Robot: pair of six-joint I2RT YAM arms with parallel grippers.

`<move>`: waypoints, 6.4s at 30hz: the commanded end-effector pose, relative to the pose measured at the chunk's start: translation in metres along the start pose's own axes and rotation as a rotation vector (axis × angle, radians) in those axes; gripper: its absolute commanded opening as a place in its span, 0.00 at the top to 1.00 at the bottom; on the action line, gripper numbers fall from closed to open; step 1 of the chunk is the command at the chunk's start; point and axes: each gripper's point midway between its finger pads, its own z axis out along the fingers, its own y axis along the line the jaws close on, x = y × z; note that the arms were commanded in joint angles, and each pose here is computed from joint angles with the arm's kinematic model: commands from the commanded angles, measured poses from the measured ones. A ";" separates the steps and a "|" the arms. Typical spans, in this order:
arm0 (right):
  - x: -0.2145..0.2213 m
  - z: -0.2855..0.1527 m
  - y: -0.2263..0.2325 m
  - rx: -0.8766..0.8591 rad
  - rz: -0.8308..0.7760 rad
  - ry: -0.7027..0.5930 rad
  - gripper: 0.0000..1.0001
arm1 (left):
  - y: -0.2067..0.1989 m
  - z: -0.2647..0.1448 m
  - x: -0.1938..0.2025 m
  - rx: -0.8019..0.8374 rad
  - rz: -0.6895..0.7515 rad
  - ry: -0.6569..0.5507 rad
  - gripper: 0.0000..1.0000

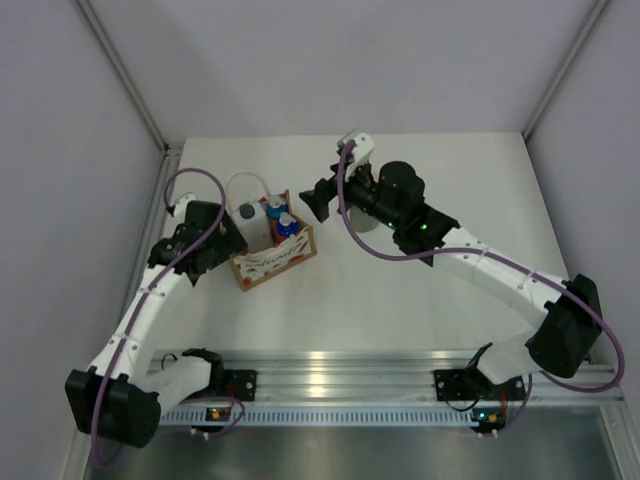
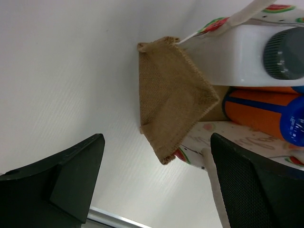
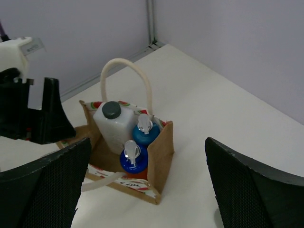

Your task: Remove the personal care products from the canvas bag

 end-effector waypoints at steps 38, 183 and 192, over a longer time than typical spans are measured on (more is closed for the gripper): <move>0.100 0.132 0.108 -0.777 -0.543 0.187 0.22 | -0.003 0.002 0.014 0.064 -0.148 -0.045 0.65; 0.021 0.165 0.124 -0.402 -0.244 -0.061 1.00 | 0.023 -0.049 -0.011 0.146 -0.149 -0.262 0.02; 0.034 0.170 0.123 -0.402 -0.260 -0.012 1.00 | 0.023 -0.050 -0.011 0.148 -0.153 -0.264 0.02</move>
